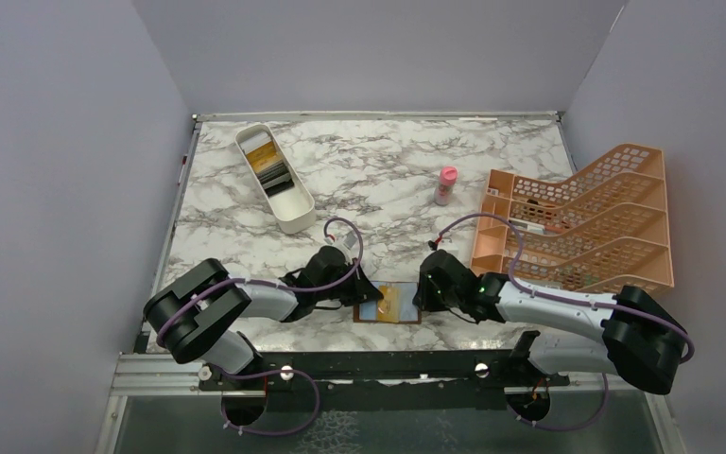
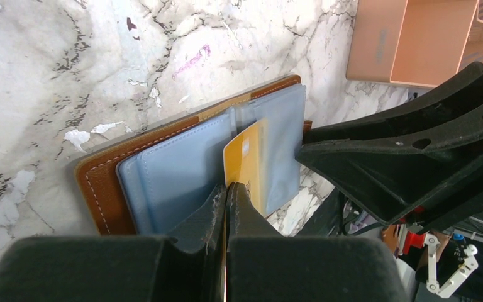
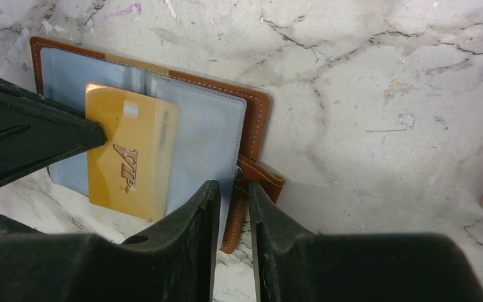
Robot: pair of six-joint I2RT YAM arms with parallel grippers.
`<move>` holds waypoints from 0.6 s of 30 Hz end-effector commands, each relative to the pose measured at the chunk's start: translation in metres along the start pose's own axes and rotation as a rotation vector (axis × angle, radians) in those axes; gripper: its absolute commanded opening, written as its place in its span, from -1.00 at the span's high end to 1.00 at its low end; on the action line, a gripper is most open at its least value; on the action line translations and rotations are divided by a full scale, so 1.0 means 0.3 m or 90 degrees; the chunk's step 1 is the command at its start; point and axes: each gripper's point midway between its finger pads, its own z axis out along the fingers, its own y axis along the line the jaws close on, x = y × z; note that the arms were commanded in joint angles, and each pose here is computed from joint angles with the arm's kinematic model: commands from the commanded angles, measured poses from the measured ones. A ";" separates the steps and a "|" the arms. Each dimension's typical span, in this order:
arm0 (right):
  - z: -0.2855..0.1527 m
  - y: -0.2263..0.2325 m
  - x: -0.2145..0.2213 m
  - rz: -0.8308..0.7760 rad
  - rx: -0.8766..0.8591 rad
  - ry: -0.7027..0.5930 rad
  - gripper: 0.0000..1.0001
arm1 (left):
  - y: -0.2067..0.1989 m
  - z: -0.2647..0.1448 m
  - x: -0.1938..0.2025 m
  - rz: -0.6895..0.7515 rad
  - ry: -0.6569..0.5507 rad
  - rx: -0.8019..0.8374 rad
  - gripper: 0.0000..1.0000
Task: Put the credit cards into the card holder
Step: Insert the credit card into the card holder.
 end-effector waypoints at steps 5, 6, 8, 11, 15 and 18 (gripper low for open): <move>-0.016 0.016 0.034 0.018 -0.031 0.024 0.39 | 0.007 0.020 -0.043 -0.008 -0.052 -0.035 1.00; -0.018 0.012 0.032 0.019 -0.028 0.022 0.37 | 0.002 0.024 -0.040 -0.009 -0.053 -0.032 1.00; -0.021 -0.002 0.028 0.021 -0.015 0.016 0.35 | -0.003 0.031 -0.034 -0.010 -0.053 -0.030 1.00; -0.023 -0.042 0.026 0.021 0.018 0.004 0.33 | -0.008 0.040 -0.028 -0.012 -0.055 -0.029 1.00; -0.021 -0.066 0.042 0.024 0.034 0.008 0.33 | -0.011 0.042 -0.033 -0.012 -0.066 -0.030 1.00; -0.016 -0.059 0.069 0.032 0.018 0.025 0.34 | -0.013 0.039 -0.040 -0.014 -0.075 -0.031 1.00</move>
